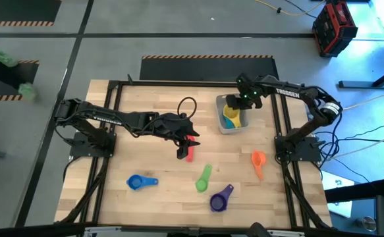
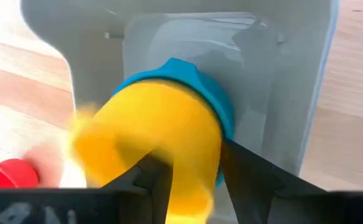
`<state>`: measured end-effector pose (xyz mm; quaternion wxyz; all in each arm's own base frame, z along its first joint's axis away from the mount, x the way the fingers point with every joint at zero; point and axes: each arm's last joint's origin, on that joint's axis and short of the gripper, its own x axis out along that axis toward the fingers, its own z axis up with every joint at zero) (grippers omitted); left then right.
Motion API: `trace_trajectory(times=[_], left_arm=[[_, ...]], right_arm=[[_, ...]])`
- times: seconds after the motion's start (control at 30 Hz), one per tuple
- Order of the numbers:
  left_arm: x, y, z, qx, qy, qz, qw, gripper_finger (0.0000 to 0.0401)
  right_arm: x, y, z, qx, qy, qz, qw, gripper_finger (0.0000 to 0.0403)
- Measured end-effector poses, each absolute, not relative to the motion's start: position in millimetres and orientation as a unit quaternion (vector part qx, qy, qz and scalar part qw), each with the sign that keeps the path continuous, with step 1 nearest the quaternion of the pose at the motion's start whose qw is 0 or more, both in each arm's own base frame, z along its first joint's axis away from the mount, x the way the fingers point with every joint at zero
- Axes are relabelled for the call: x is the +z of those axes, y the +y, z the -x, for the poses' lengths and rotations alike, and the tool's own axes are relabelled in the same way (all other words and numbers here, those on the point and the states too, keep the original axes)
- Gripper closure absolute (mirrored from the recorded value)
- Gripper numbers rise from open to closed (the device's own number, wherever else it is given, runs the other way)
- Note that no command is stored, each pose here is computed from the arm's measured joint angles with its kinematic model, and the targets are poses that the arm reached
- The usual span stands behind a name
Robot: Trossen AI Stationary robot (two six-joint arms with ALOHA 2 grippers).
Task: Nest measuring cups in basket
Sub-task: Stack the yellow measuring cup on top of the light blue measuring cup in the grey bin, then stack the dark blue measuring cup on top of the yellow measuring cup in the grey bin
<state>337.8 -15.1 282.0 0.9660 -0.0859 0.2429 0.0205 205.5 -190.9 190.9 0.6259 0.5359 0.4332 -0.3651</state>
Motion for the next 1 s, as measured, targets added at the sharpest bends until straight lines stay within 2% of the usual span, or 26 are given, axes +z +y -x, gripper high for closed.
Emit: trace_trajectory(times=[0.37, 0.47, 0.73, 1.0], left_arm=[[282, -15, -338, 0.020, 0.243, 0.086, 0.966, 0.0234], [282, -15, -338, 0.020, 0.243, 0.086, 0.966, 0.0234], [282, -15, -338, 0.020, 0.243, 0.086, 0.966, 0.0234], [282, -15, -338, 0.020, 0.243, 0.086, 0.966, 0.0234]], right_arm=[[209, -183, -196, -0.366, 0.433, -0.507, 0.649, 0.0263], [219, -173, -197, -0.335, 0.441, -0.484, 0.678, 0.0263], [259, -115, -211, -0.209, 0.440, -0.365, 0.793, 0.0263], [277, -46, -224, -0.074, 0.447, -0.281, 0.846, 0.0263]])
